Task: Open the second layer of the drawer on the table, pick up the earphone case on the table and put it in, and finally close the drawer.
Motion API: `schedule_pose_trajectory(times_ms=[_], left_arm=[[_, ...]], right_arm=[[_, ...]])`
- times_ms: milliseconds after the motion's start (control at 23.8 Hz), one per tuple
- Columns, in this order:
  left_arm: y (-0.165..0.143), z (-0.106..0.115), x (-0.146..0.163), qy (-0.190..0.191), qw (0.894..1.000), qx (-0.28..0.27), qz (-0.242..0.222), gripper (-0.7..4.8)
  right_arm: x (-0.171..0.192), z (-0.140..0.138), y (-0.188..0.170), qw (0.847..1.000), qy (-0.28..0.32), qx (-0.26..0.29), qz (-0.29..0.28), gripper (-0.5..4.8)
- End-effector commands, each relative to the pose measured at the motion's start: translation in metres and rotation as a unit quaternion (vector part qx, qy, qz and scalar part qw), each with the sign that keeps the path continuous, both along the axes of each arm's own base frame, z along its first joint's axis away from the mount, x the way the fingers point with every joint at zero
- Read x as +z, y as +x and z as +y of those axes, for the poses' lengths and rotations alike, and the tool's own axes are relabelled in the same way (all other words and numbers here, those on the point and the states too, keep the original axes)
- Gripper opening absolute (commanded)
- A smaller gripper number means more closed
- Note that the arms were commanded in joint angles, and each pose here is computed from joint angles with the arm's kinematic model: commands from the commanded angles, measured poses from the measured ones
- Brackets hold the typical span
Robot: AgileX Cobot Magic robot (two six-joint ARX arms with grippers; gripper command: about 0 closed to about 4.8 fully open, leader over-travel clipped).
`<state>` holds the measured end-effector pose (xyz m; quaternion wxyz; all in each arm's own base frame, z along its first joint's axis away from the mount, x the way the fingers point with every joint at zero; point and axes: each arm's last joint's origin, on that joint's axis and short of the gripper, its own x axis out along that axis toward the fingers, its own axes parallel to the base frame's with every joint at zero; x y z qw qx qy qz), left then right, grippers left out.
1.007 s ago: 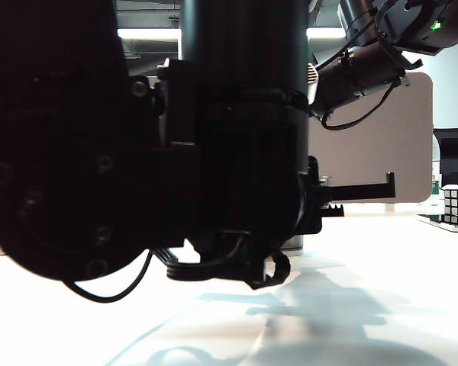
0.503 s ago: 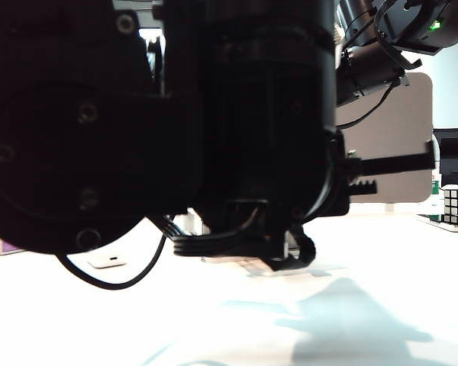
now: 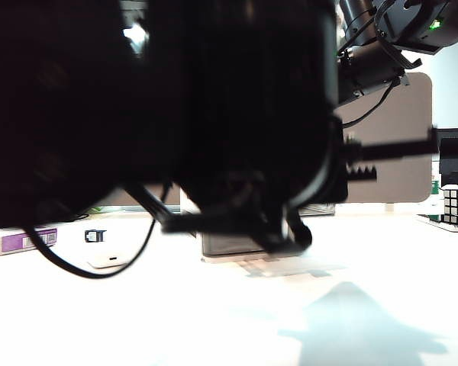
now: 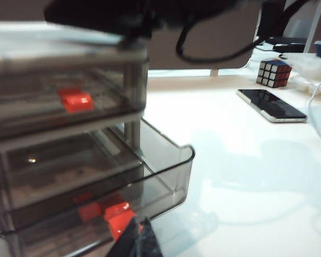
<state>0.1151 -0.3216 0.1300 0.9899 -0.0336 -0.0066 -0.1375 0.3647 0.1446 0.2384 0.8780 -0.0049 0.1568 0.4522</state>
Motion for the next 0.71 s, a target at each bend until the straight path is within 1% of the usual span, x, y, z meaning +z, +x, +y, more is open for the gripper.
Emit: schedule_pose_trajectory(times_ms=[42, 210, 252, 294, 336, 378, 461, 587, 629, 671, 713], left_arm=[[-0.003, 0.011, 0.018, -0.004, 1.0, 0.004, -0.013, -0.06], [-0.007, 0.033, 0.039, 0.002, 1.0, 0.0, -0.029, -0.06], [-0.009, 0.045, 0.046, 0.014, 0.999, -0.01, -0.036, -0.06], [-0.009, 0.056, 0.052, 0.022, 0.999, -0.008, -0.039, -0.06], [-0.008, 0.063, 0.054, 0.028, 0.999, -0.007, -0.039, -0.06], [-0.005, 0.08, 0.059, 0.042, 0.998, -0.006, -0.035, -0.06], [0.0, 0.095, 0.062, 0.058, 0.998, -0.009, -0.029, -0.06], [0.01, 0.117, 0.068, 0.087, 0.996, -0.024, -0.006, -0.06], [0.018, 0.13, 0.072, 0.107, 0.993, -0.047, 0.02, -0.06], [0.023, 0.139, 0.072, 0.117, 0.99, -0.066, 0.04, -0.06], [0.032, 0.155, 0.072, 0.129, 0.985, -0.086, 0.072, -0.06]], right_arm=[[-0.015, 0.0, -0.003, 0.999, -0.014, 0.0, 0.053, -0.05], [-0.015, 0.0, -0.004, 0.998, -0.015, 0.0, 0.056, -0.05], [-0.016, 0.0, -0.004, 0.998, -0.017, 0.0, 0.059, -0.05], [-0.016, 0.0, -0.004, 0.998, -0.017, 0.0, 0.063, -0.05], [-0.017, 0.0, -0.004, 0.998, -0.018, 0.001, 0.064, -0.05], [-0.017, 0.0, -0.004, 0.998, -0.019, 0.001, 0.067, -0.05], [-0.017, 0.0, -0.005, 0.997, -0.019, 0.001, 0.069, -0.05], [-0.017, 0.0, -0.005, 0.997, -0.017, 0.008, 0.071, -0.05], [-0.017, 0.0, -0.005, 0.997, -0.015, 0.013, 0.072, -0.05], [-0.017, 0.0, -0.005, 0.997, -0.015, 0.013, 0.072, -0.05], [-0.017, 0.0, -0.005, 0.997, -0.015, 0.013, 0.072, -0.05]])
